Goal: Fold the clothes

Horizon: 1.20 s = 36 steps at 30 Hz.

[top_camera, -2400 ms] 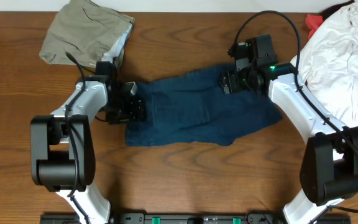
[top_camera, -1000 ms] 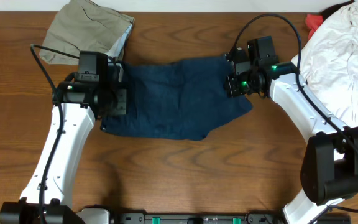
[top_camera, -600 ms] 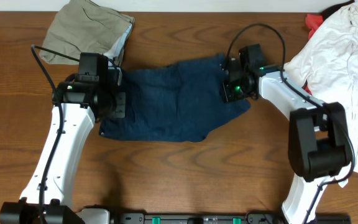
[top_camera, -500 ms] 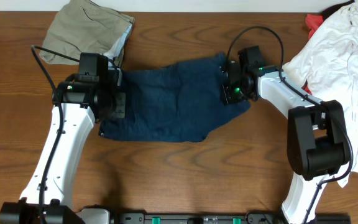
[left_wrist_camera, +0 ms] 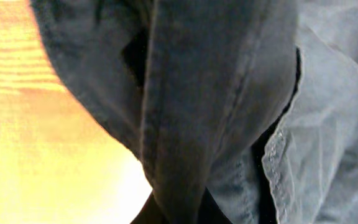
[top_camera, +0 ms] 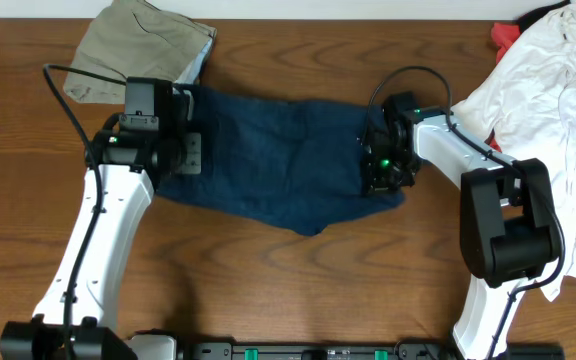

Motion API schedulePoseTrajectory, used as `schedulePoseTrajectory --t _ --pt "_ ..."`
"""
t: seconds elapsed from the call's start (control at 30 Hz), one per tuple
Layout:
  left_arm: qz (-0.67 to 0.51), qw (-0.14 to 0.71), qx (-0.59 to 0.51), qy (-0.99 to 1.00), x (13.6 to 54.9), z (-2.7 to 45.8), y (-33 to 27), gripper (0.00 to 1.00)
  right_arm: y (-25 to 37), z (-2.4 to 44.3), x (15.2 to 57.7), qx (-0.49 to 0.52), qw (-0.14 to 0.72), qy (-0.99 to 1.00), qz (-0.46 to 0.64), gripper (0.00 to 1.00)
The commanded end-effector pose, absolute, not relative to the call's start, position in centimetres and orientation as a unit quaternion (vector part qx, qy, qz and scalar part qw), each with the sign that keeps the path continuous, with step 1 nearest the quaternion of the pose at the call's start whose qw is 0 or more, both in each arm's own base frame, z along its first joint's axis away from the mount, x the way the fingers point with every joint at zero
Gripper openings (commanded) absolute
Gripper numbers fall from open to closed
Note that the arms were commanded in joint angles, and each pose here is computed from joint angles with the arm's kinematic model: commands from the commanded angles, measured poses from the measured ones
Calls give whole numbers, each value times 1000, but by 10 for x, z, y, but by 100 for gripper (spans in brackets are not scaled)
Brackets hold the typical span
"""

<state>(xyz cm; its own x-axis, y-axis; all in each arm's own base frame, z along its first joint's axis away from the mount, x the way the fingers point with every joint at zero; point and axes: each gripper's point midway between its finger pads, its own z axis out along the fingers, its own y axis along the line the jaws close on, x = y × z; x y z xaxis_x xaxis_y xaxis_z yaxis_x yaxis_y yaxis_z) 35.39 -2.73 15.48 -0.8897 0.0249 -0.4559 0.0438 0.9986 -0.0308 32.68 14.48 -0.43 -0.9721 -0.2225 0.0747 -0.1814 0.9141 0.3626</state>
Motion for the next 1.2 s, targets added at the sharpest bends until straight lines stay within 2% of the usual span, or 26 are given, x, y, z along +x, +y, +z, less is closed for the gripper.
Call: schedulePoseTrajectory --t 0.0,0.2,0.47,0.8,1.17 --pt "-2 250 13 968 372 156 -21 6 142 -22 298 106 109 -977 -147 1" --pt "2 230 25 973 390 122 -22 6 178 -3 295 127 97 -964 -210 1" --pt "9 198 50 979 398 87 -23 7 178 37 340 123 -19 -965 -230 1" --pt "89 207 49 973 401 98 4 6 119 32 378 71 -78 -983 -148 1" --pt "75 184 80 977 384 139 -2 6 105 33 393 65 -104 -981 -148 1"
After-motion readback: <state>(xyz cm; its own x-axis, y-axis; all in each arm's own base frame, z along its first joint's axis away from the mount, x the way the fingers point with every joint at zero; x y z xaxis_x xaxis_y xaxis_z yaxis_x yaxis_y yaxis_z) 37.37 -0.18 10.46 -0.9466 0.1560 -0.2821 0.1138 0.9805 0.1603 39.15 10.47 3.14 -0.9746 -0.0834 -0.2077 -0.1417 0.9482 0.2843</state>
